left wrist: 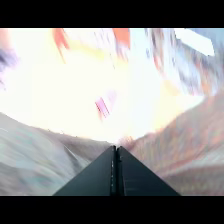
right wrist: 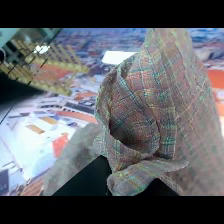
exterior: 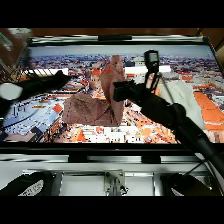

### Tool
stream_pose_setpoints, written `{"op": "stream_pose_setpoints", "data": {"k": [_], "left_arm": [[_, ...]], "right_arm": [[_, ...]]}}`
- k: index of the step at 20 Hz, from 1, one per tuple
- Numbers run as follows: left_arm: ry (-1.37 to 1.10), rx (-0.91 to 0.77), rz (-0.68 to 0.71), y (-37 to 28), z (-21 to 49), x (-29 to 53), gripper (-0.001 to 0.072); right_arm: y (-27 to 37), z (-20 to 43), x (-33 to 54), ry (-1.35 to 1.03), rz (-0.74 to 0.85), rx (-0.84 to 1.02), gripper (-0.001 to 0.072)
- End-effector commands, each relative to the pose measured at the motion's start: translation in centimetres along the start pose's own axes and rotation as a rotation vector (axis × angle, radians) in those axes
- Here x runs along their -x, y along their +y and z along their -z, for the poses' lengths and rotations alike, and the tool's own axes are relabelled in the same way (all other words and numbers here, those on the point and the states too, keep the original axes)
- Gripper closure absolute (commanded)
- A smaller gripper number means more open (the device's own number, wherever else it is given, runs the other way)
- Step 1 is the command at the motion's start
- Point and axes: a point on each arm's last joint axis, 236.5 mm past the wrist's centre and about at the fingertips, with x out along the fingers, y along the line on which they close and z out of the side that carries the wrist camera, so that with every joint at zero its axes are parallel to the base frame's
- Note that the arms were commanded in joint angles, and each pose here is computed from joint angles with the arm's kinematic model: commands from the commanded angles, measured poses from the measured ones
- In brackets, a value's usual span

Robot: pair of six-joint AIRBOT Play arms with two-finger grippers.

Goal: Fold the shirts.

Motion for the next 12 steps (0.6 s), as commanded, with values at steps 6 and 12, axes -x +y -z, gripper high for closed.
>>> {"op": "stream_pose_setpoints", "data": {"k": [6, 12], "left_arm": [[-0.413, 0.004, -0.260, 7.0, -10.5, 18.1, 0.0685], [-0.378, 0.003, -0.270, 7.1, -9.6, 18.4, 0.0684]], "right_arm": [[10.9, 6.5, -10.4, 0.020, -0.158, -0.005, 0.0665], [10.5, 13.8, -16.3, 0.131, -0.116, -0.158, 0.0663]]}}
